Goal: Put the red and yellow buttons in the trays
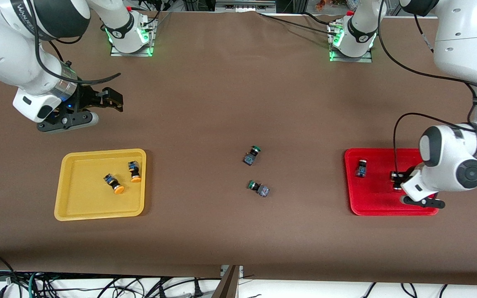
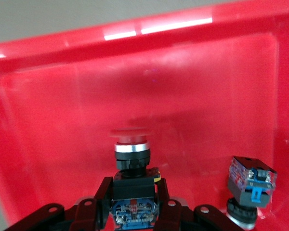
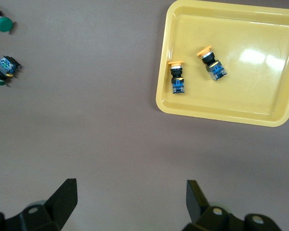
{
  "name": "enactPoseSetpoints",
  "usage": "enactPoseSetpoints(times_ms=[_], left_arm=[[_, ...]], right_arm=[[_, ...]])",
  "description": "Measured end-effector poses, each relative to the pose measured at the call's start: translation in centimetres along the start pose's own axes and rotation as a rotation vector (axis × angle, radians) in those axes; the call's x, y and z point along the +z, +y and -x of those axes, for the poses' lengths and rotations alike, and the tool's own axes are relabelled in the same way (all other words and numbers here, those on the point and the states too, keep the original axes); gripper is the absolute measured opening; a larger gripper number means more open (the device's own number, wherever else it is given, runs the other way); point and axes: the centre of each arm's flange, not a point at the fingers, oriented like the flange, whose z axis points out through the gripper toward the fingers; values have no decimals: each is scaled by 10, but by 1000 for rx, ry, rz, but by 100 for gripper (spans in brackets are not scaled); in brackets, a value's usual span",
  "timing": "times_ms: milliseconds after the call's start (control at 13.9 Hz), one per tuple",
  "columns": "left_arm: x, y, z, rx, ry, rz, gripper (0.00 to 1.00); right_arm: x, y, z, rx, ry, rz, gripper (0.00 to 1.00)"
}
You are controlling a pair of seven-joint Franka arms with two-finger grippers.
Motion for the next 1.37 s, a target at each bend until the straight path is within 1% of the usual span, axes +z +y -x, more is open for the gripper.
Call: enactPoseSetpoints(times_ms=[72, 216, 288, 504, 720, 864, 936, 1008, 1223, 1295, 1367], left_arm=[[5, 2, 1, 4, 0, 1, 46], [4, 2, 1, 6, 4, 0, 64], [0, 2, 1, 6, 8, 0, 74], [-22, 4, 2, 9, 30, -2, 100], [-53, 8, 7, 14, 37, 2, 100], [-87, 18, 12, 27, 51, 2, 100], [-110, 22, 17, 33, 70, 0, 100], [-136, 25, 22, 36, 99, -4, 100], [-229, 15, 52, 17, 224, -20, 100], [-258, 9, 66, 5, 252, -23, 100], [-286, 4, 82, -6, 260, -23, 100]], right_arm=[[3, -2, 0, -7, -5, 11, 100], [4, -2, 0, -17, -6, 33, 100], [2, -1, 0, -17, -4, 37, 100], [-3, 3, 2, -18, 6, 60, 100], [-6, 4, 3, -17, 10, 61, 100], [-6, 4, 3, -17, 10, 62, 100], [-6, 4, 3, -17, 10, 62, 100], [-6, 4, 3, -17, 10, 62, 100], [-6, 4, 4, -17, 11, 62, 100], [-6, 4, 4, -17, 11, 62, 100], [-6, 4, 4, -17, 11, 62, 100]])
